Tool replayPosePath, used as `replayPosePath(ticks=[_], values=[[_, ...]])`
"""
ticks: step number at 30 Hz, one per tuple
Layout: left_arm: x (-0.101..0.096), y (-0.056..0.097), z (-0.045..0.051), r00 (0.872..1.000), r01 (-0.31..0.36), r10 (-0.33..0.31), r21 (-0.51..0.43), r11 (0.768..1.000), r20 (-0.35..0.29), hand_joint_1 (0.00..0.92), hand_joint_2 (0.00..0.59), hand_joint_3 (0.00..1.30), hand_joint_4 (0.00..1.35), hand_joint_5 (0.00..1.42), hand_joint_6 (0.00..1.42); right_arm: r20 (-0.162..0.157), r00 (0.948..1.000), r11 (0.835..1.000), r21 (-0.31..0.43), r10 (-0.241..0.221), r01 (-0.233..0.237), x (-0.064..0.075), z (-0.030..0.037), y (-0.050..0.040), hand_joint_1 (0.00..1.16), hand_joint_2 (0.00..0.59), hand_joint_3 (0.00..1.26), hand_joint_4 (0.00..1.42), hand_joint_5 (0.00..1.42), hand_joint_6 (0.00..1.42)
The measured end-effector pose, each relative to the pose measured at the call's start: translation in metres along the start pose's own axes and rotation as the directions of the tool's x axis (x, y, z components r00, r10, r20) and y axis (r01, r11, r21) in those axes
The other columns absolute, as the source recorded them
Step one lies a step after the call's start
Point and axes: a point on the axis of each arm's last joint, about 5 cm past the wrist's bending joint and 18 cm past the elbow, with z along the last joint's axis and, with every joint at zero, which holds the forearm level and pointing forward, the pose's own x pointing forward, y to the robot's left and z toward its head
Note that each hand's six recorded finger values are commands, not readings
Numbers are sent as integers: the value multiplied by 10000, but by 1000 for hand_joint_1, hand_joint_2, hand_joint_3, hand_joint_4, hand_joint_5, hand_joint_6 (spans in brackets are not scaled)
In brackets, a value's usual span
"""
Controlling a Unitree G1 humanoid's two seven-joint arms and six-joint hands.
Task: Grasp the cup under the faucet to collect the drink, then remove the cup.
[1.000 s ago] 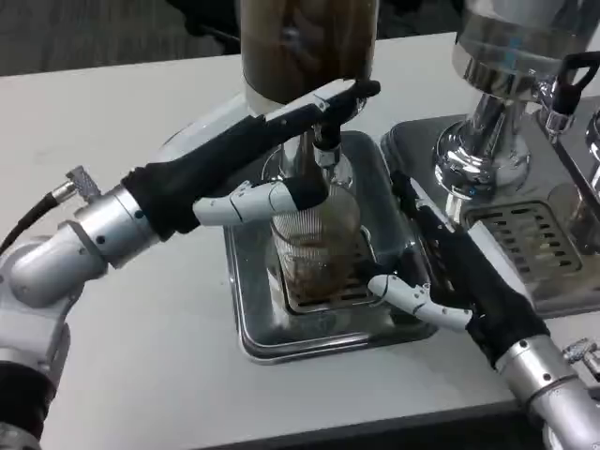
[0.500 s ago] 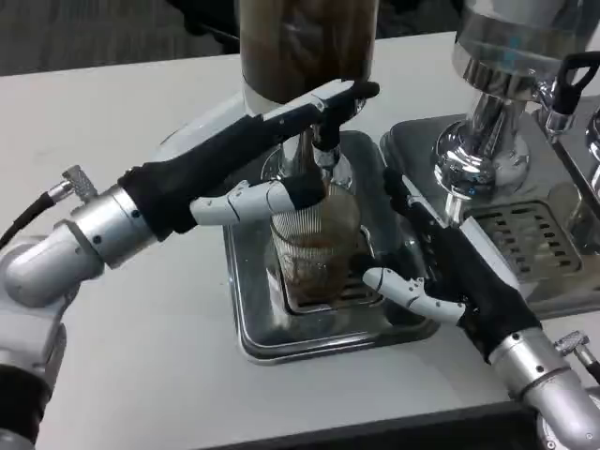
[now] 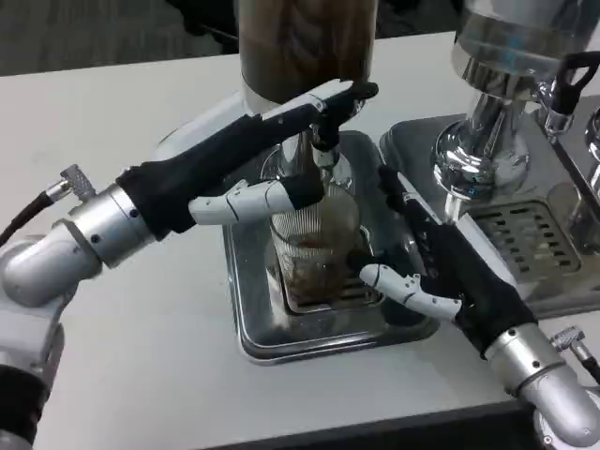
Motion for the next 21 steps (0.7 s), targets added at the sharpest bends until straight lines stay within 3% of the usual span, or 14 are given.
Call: replayPosePath(ticks=[21], values=[[-6, 6, 3, 10000, 10, -10, 41, 10000, -14, 0, 100, 108, 0, 72, 24, 28, 9998, 9998, 43, 207, -207, 93, 14, -14, 547, 244, 0, 0, 0, 0]])
